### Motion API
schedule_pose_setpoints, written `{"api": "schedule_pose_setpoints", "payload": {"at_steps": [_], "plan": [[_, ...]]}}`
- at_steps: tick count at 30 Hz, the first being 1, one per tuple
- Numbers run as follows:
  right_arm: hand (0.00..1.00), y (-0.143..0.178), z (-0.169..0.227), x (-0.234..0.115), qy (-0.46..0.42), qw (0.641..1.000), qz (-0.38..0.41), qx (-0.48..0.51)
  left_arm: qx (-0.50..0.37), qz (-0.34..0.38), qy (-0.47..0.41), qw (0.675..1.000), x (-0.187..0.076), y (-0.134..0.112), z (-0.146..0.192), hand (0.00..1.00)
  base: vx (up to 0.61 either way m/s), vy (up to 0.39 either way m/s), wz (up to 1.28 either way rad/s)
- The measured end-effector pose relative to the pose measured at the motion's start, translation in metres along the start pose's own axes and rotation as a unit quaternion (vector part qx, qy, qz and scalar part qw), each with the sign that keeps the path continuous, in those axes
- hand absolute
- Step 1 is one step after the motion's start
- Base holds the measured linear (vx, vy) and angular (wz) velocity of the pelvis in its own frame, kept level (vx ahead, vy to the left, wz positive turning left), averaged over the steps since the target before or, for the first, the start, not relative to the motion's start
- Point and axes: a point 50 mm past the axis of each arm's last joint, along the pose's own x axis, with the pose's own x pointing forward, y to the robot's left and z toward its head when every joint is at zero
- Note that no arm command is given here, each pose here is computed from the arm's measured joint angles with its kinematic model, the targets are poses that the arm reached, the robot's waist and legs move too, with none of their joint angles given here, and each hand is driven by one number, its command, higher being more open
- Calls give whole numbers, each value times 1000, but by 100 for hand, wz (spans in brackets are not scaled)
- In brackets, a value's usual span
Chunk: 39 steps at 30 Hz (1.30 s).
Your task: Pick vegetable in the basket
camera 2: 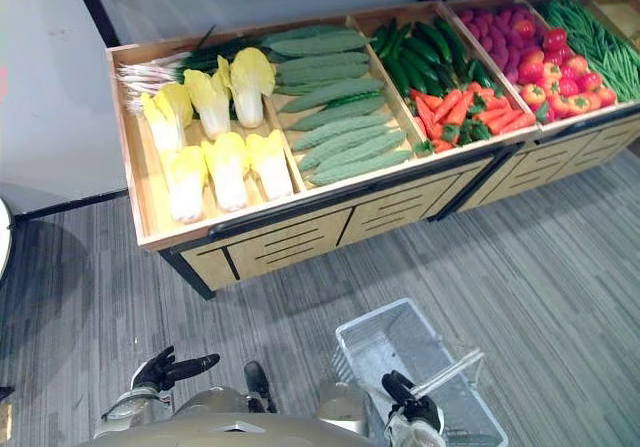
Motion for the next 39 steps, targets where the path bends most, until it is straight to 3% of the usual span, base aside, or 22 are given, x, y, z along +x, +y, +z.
{"api": "schedule_pose_setpoints", "payload": {"at_steps": [10,17,23,26,31,39], "plan": [[0,12,-2,-1,4,1000,28,-2,1,31,24,999,-5,23,-18,100,212,-169,55],[0,8,15,4,-13,1000,19,-15,-60,16,52,997,-11,-2,-38,100,187,-250,18],[0,6,-1,2,19,1000,10,-13,-197,56,35,978,-9,3,-29,100,112,-12,16],[0,11,-12,0,34,999,8,-8,-291,111,14,950,-9,19,-21,100,59,56,8],[0,10,-15,-1,34,999,-1,-8,-403,211,-124,882,-19,69,30,100,12,11,4],[0,8,-10,-1,16,999,-5,-43,-386,268,-332,818,-55,105,143,100,-42,-7,-2]]}}
